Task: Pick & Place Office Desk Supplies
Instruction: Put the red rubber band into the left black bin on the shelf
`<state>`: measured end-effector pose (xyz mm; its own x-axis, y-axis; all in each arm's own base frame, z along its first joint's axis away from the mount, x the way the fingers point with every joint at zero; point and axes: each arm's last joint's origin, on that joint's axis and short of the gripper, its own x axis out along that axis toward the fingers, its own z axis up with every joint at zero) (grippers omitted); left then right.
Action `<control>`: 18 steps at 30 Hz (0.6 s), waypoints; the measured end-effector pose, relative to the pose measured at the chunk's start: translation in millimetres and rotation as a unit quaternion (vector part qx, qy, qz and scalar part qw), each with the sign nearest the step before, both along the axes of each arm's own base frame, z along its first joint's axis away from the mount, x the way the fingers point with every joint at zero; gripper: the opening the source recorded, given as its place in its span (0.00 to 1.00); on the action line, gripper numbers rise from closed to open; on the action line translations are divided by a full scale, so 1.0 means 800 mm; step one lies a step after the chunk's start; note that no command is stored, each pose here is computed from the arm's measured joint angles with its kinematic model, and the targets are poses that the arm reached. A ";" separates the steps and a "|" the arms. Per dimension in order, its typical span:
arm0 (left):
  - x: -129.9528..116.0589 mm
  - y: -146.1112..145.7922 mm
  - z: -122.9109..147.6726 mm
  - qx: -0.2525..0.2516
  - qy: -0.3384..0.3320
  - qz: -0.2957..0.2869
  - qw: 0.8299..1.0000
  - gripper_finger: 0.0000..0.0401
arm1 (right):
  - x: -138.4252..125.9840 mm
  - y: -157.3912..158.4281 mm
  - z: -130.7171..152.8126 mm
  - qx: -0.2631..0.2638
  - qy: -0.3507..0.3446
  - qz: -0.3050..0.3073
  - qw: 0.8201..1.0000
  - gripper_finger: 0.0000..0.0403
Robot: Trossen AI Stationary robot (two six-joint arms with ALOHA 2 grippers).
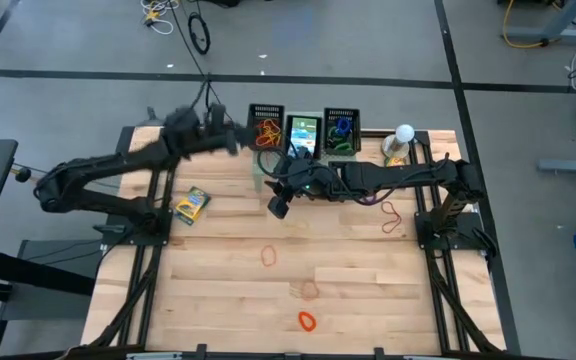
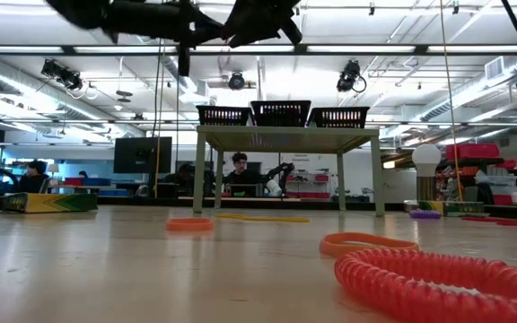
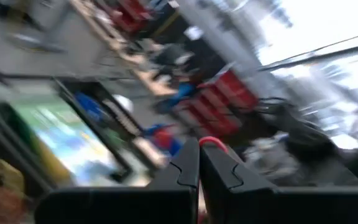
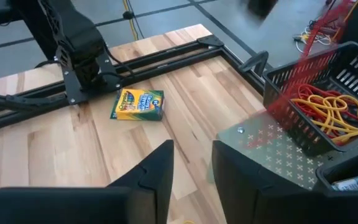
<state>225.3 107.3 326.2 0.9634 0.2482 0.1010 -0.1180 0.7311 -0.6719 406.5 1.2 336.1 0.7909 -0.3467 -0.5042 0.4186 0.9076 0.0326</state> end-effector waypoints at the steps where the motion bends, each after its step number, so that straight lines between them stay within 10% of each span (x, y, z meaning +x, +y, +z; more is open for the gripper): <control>1: -0.001 0.009 0.012 0.014 0.024 0.011 1.000 0.01 | 0.000 0.000 0.000 0.000 0.000 0.000 1.000 0.30; 9: 0.001 0.074 0.057 0.086 0.238 0.042 0.966 0.01 | 0.001 0.000 0.002 -0.019 0.000 0.010 1.000 0.23; 18: 0.043 0.123 0.029 0.074 0.397 0.023 0.915 0.02 | 0.001 0.000 0.002 -0.032 0.002 0.019 0.999 0.03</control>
<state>259.5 206.0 349.1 0.7372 0.3299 -0.5896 -0.5581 0.7892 -0.2562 407.6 1.0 338.0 0.8017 -0.3485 -0.4856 0.3847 0.9226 -0.0270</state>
